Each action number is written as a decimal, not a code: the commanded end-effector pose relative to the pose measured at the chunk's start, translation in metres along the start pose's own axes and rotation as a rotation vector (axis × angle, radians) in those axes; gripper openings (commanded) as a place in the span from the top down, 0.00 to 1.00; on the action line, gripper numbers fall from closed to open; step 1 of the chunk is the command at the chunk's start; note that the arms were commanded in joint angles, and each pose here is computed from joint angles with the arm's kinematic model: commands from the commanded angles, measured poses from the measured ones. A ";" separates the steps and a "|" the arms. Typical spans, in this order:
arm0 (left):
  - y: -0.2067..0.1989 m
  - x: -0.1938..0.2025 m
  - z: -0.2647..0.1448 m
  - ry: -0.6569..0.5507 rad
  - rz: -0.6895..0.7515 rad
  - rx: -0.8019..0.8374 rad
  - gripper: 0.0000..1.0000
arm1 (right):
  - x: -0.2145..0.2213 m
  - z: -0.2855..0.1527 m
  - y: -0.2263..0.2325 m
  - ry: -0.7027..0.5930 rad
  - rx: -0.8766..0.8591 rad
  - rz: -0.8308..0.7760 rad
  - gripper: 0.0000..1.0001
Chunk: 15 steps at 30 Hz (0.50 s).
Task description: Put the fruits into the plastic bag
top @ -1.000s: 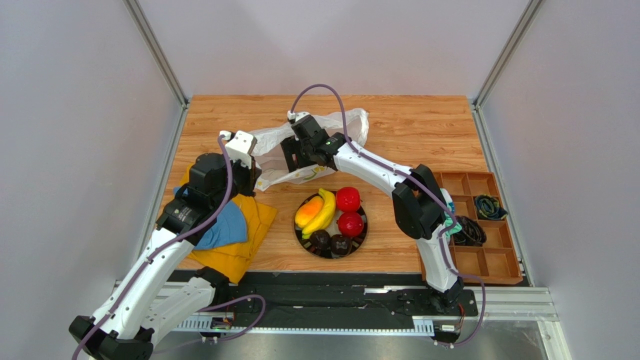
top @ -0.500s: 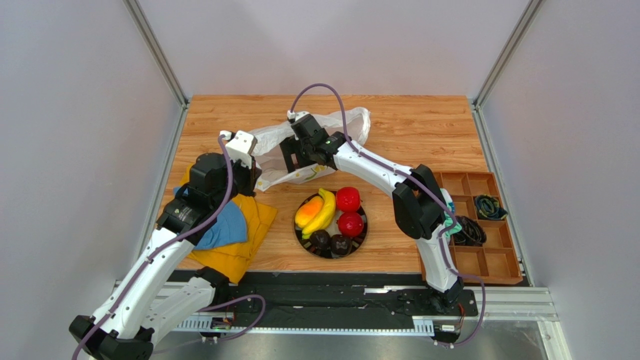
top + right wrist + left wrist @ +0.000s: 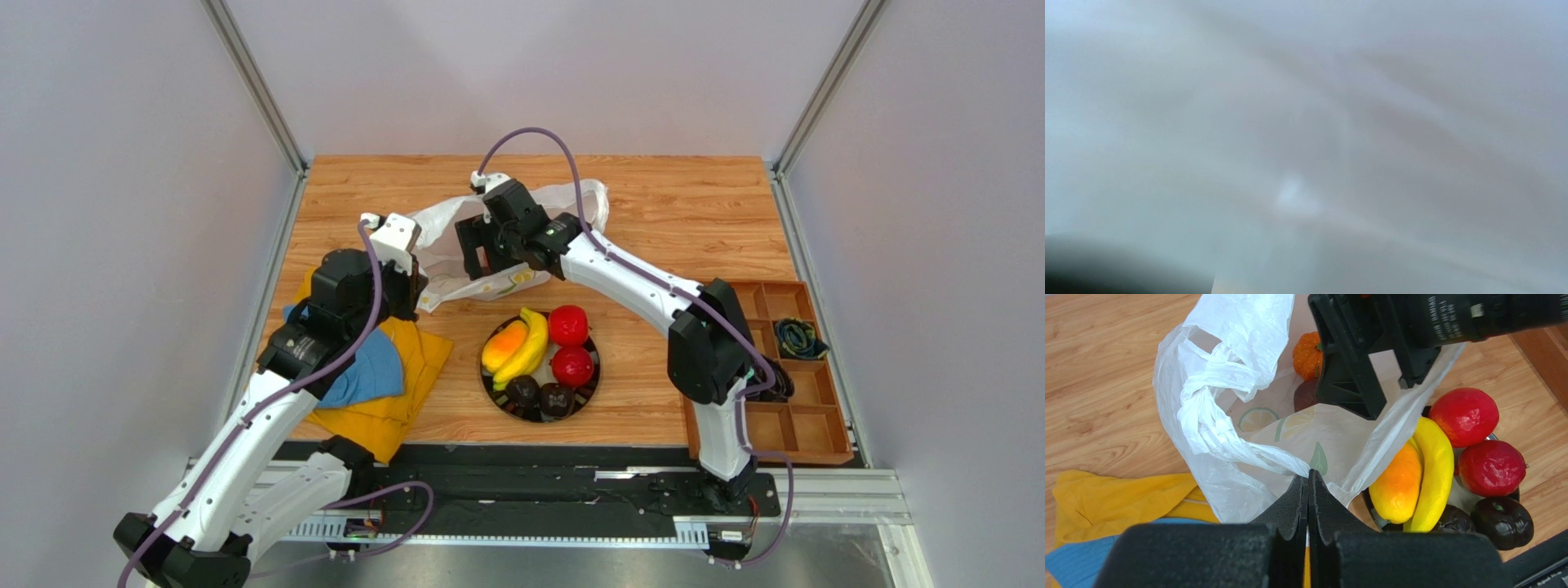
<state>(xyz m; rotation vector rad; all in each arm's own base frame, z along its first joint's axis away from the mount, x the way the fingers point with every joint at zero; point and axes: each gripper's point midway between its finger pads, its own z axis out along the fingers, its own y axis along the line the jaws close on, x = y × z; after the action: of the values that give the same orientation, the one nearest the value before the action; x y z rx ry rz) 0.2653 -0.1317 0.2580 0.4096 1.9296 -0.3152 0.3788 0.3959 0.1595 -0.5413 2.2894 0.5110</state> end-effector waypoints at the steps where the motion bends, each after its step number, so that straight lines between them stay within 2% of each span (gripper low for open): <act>1: -0.002 -0.024 -0.006 -0.063 -0.005 0.009 1.00 | -0.035 -0.049 0.031 -0.130 -0.080 -0.036 0.14; 9: -0.003 -0.024 -0.006 -0.061 -0.007 0.010 1.00 | -0.030 -0.087 0.056 -0.172 -0.117 -0.093 0.13; 15: -0.002 -0.024 -0.005 -0.060 -0.007 0.009 1.00 | -0.041 -0.133 0.066 -0.243 -0.152 -0.081 0.14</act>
<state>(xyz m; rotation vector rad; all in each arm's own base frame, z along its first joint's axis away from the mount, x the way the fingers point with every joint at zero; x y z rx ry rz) 0.2654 -0.1317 0.2577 0.4098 1.9308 -0.3150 0.3063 0.4005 0.2333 -0.6536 2.1373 0.6231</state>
